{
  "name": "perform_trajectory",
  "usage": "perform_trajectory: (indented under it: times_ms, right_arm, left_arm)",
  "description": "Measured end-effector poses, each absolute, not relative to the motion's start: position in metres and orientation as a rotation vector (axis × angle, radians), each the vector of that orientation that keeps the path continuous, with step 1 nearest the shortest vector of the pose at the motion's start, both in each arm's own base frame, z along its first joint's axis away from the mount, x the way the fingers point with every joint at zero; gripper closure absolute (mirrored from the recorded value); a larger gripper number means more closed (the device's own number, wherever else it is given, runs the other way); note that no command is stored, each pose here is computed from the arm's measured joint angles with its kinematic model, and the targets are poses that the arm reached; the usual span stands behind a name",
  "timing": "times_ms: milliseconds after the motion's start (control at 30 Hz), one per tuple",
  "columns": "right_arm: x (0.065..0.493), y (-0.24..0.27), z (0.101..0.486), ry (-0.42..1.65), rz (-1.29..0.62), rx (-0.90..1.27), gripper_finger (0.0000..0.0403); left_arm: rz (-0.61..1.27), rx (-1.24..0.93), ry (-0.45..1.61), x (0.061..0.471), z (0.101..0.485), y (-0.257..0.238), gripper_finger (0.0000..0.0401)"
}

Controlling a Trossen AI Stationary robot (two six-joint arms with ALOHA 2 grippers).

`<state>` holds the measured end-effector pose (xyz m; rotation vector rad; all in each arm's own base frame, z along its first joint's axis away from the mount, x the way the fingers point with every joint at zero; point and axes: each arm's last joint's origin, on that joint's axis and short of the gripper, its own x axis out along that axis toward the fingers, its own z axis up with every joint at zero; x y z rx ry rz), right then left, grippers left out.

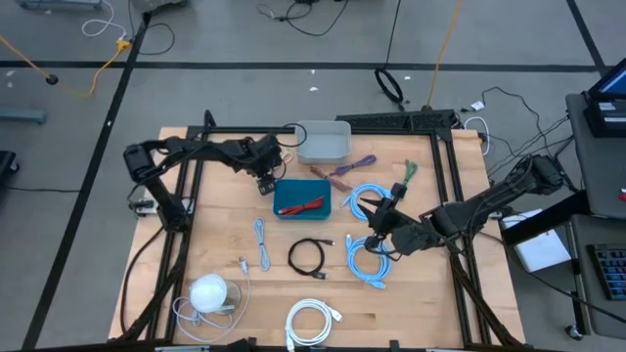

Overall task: Pick & Place USB Port
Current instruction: Put the white charger cable into the blue bin

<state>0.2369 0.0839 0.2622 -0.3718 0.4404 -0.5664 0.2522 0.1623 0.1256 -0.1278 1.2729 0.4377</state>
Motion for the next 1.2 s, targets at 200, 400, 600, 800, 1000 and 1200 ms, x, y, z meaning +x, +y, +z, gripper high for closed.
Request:
perform_trajectory:
  times_ms: [200,400,600,800,1000,1200]
  right_arm:
    - [0.237,0.084,0.262,0.440,-0.566,-0.372,0.0332]
    - [0.237,0.084,0.262,0.436,-0.568,-0.362,0.0332]
    - [0.236,0.084,0.257,0.438,-0.567,-0.358,0.0332]
    - [0.234,0.083,0.251,0.442,-0.572,-0.346,0.0332]
    - [0.234,0.082,0.244,0.425,-0.572,-0.334,0.0332]
    - [0.232,0.081,0.239,0.432,-0.578,-0.334,0.0332]
  left_arm:
    - [0.474,-0.142,1.216,0.251,0.131,0.169,0.0228]
    - [0.491,-0.121,1.232,0.246,0.134,0.171,0.0382]
    - [0.521,-0.105,1.250,0.245,0.134,0.171,0.0394]
    - [0.575,-0.067,1.305,0.239,0.139,0.169,0.0399]
    - [0.580,-0.039,1.308,0.231,0.160,0.161,0.0400]
    - [0.556,0.029,1.179,0.221,0.206,0.138,0.0400]
